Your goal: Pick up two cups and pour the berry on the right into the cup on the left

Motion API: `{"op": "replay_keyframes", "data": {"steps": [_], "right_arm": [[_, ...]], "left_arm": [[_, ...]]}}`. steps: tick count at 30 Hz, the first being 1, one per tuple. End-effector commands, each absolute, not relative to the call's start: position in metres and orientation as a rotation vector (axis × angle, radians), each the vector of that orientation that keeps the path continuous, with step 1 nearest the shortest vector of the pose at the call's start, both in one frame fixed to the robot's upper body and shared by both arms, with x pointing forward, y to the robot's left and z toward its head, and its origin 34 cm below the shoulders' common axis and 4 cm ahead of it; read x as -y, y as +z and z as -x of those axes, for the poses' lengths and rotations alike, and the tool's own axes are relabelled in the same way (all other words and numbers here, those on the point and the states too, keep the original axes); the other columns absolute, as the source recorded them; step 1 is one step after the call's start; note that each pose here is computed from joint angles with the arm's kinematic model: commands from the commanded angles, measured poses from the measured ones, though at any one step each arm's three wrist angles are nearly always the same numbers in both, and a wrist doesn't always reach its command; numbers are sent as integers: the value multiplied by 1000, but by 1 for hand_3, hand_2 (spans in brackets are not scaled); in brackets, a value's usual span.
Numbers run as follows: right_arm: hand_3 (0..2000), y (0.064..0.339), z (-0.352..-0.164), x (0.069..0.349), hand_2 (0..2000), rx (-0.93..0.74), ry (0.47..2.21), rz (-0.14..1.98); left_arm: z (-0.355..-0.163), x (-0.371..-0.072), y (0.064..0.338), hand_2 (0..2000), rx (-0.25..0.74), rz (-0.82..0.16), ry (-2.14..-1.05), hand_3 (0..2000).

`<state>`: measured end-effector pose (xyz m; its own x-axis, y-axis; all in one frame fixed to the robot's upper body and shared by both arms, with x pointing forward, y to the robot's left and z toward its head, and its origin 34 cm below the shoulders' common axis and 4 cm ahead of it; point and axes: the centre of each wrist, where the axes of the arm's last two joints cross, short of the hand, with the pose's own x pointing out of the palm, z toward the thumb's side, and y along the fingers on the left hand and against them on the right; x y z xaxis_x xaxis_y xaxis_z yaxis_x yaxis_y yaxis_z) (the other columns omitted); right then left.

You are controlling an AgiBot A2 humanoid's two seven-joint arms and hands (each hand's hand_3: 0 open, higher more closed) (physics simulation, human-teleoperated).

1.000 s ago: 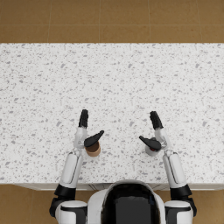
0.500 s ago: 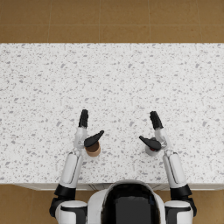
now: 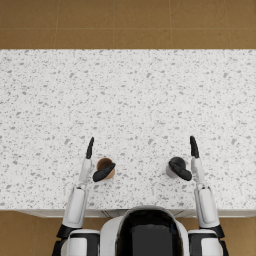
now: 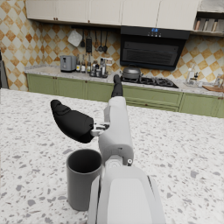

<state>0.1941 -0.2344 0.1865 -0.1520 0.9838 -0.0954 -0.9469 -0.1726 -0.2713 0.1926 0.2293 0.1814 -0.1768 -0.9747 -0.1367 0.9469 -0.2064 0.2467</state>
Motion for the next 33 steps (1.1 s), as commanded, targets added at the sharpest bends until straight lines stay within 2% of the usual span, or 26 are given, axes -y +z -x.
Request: {"op": "replay_keyframes", "data": {"steps": [1,9,10,15,17,24,28,33], "right_arm": [[0,177,-178,243,0,109,1705,263],[0,151,-155,246,0,-2,1706,170],[0,138,-152,248,0,-48,1704,125],[0,129,-144,248,0,-76,1702,85],[0,107,-146,248,0,-133,1701,13],[0,85,-157,246,0,-160,1683,-55],[0,84,-166,239,0,-137,1691,-66],[0,77,-176,230,0,-127,1697,-94]], "left_arm": [[-176,-243,176,0,64,-296,-1716,0],[-154,-241,146,0,-58,-188,-1749,0],[-145,-237,130,0,-115,-125,-1780,0],[-137,-232,119,0,-150,-77,-1807,0],[-140,-231,107,0,-174,-39,-1803,0],[-158,-224,90,0,-165,15,-1785,0],[-166,-223,91,0,-140,14,-1769,0],[-171,-220,80,0,-154,52,-1762,0]]}}
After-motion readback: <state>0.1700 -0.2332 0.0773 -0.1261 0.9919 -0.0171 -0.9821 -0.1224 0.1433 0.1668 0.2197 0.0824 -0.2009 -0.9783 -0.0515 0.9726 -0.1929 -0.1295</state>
